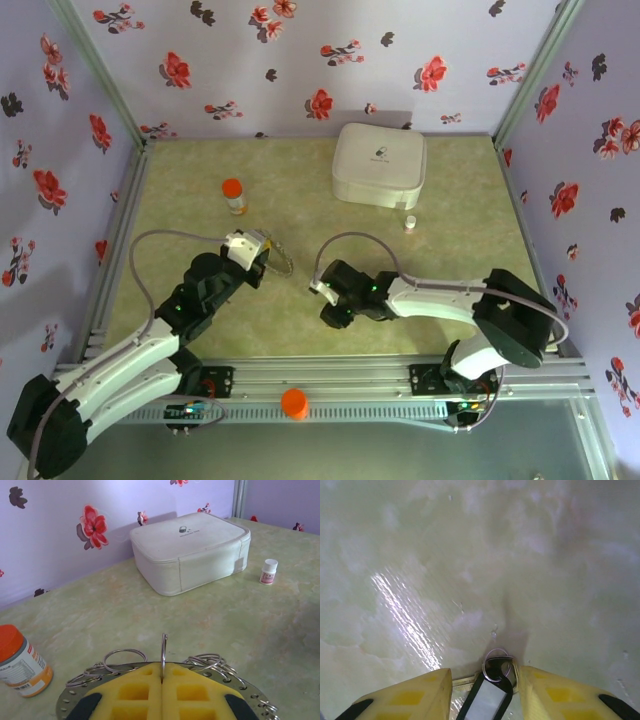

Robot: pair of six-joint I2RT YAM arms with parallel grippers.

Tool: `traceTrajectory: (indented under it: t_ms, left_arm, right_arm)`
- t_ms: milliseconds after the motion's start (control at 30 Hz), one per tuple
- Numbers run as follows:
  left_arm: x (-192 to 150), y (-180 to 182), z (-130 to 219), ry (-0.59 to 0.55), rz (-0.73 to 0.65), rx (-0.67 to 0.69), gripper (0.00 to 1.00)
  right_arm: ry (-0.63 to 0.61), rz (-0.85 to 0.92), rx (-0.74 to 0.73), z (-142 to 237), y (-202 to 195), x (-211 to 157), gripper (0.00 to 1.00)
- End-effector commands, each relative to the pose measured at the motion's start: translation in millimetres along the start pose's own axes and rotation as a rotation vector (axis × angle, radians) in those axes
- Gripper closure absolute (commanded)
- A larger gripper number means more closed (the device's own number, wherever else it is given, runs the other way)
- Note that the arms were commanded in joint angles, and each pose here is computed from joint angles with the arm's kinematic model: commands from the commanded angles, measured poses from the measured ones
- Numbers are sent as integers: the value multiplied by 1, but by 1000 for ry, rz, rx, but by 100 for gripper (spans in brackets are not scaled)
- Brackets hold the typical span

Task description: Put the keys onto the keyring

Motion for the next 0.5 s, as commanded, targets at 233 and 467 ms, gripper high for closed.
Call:
traceTrajectory:
  t_ms: [233, 467]
  left_arm:
    - [11, 6, 3, -39, 27, 24, 100]
    - [13, 6, 5, -46, 36, 22, 100]
  right_arm:
    - [29, -25, 2, -3, 1, 9, 61]
    - [20, -64, -41, -2, -6, 12, 64]
Point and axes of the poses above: each hand's point on the last joint's axis, 136 mm out from that joint toward the fingers, its own z axis back along the fingers, its own y axis along the line the jaws close on, x = y × z, the point moved 4 cm from there along z, back along the fingers, and after that the axes turned 4 degrees about -z, right-handed, at the moved point
